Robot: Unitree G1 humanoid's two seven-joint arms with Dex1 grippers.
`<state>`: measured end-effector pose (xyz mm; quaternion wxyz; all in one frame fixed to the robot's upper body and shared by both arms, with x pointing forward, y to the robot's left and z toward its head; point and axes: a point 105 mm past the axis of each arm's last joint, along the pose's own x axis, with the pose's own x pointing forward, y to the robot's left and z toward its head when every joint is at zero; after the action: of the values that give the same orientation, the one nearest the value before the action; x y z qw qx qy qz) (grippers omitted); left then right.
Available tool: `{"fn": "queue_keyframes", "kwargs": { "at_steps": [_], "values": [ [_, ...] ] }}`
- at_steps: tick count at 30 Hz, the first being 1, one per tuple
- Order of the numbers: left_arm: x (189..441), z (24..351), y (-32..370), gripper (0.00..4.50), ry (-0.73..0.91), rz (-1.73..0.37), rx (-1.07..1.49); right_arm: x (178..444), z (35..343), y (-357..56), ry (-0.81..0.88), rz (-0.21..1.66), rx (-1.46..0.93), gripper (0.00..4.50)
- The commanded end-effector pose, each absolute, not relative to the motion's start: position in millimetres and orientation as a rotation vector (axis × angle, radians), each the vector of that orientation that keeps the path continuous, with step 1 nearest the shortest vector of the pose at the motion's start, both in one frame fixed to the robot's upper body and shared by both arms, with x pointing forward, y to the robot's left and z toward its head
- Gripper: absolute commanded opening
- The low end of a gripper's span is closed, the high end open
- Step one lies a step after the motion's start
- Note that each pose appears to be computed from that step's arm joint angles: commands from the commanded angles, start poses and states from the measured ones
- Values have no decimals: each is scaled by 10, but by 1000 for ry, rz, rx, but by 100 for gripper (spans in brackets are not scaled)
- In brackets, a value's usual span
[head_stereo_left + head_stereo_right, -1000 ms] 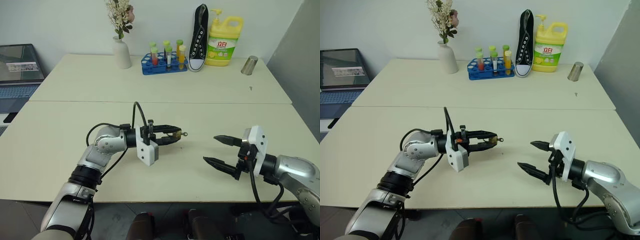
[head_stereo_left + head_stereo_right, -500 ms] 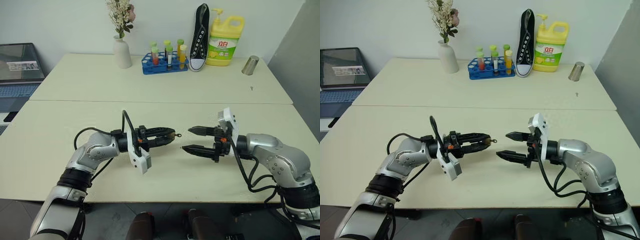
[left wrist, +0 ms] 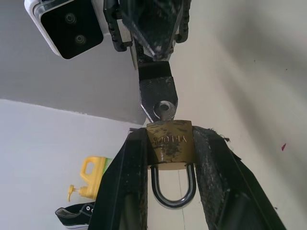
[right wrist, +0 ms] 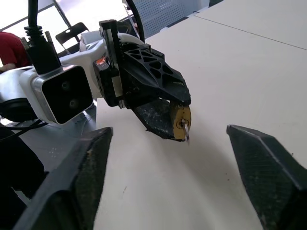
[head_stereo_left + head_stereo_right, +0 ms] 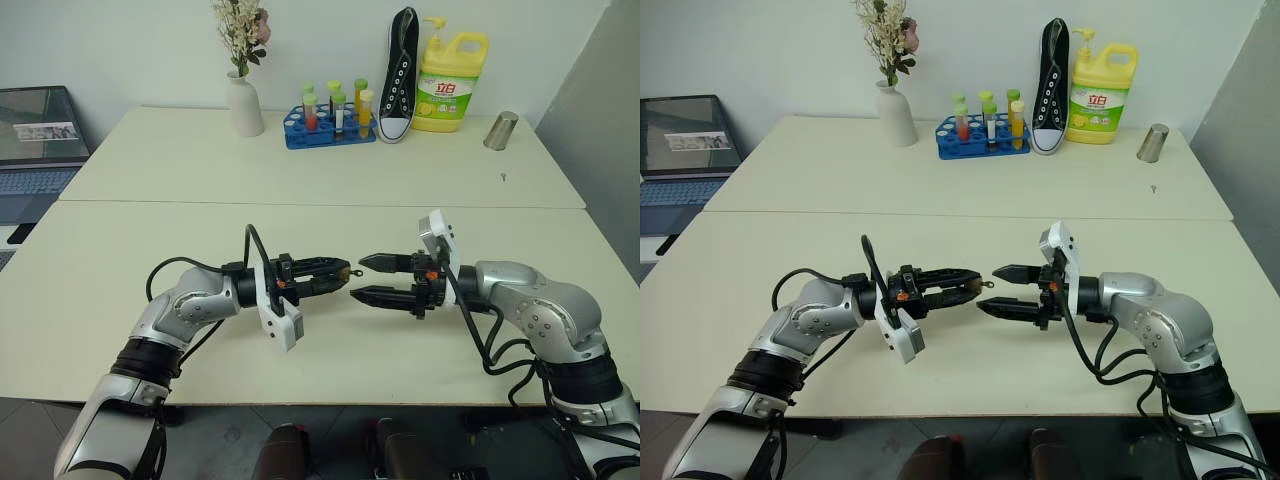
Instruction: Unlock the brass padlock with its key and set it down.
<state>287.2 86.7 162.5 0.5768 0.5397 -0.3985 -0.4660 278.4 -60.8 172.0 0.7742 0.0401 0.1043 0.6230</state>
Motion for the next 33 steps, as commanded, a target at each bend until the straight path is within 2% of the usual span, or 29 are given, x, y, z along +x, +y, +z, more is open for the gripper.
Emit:
{"fn": "queue_keyframes", "kwargs": {
  "at_steps": [1, 8, 14, 23, 33],
  "values": [
    [2826, 1735, 824, 97, -991, -1079, 1270, 2763, 1818, -594, 200, 1378, 96, 247],
    [2821, 1741, 815, 97, -992, -1074, 1266, 2763, 1800, -594, 217, 1386, 88, 0],
    [2819, 1741, 811, 97, -996, -1071, 1269, 2763, 1792, -610, 246, 1391, 94, 0],
    [2810, 1727, 815, 97, -1028, -1072, 1305, 2776, 1869, -665, 512, 1395, 345, 0],
    [2816, 1710, 811, 97, -1052, -1067, 1331, 2859, 1911, -651, 653, 1339, 471, 0]
  ]
}}
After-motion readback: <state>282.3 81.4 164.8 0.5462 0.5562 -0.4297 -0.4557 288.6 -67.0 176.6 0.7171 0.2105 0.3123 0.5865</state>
